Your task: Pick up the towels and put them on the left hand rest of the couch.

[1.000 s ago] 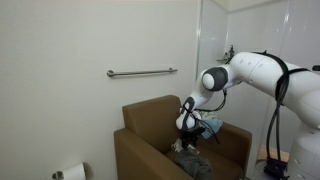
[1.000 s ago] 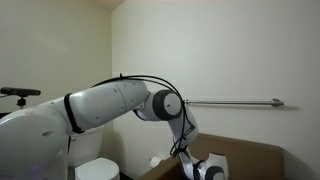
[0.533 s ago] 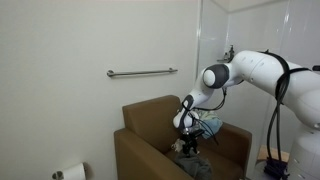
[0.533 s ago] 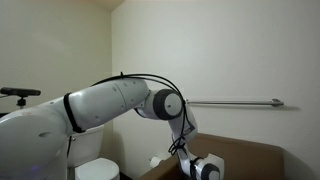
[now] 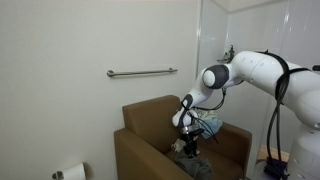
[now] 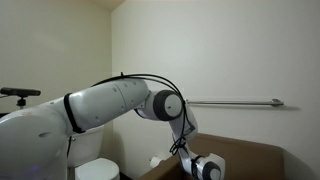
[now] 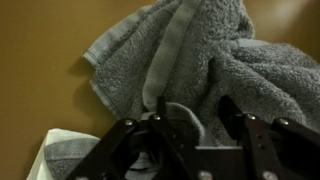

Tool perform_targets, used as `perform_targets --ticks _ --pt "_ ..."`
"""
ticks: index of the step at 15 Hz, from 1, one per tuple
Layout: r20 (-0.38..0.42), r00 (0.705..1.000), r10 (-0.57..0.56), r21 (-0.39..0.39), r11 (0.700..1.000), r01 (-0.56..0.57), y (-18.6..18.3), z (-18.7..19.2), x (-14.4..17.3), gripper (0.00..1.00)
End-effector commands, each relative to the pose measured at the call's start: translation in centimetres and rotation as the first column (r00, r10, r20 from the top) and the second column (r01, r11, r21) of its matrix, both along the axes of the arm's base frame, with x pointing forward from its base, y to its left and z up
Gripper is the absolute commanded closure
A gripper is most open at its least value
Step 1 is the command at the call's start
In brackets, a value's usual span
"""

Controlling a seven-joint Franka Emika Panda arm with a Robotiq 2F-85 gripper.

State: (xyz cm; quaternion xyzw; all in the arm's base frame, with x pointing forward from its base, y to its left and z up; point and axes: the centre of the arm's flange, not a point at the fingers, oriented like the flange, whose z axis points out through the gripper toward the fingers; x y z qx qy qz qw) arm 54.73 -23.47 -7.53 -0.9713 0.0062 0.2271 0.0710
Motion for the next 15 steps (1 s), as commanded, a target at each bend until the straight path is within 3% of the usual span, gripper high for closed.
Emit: perform_targets --ticks 1,5,13,15 --pt "0.020 1.000 -0.005 0.011 1.000 0.005 -0.8 0.5 0.1 0.73" --pt "0.025 1.000 0.004 0.024 1.000 -0.005 -0.9 0.6 0.6 0.98" --pt "0.051 0.999 0.009 0.052 0.999 -0.012 -0.3 1.4 1.3 0.99" --pt "0.094 0.995 0.013 0.040 0.999 -0.017 -0.9 3.4 1.6 0.99"
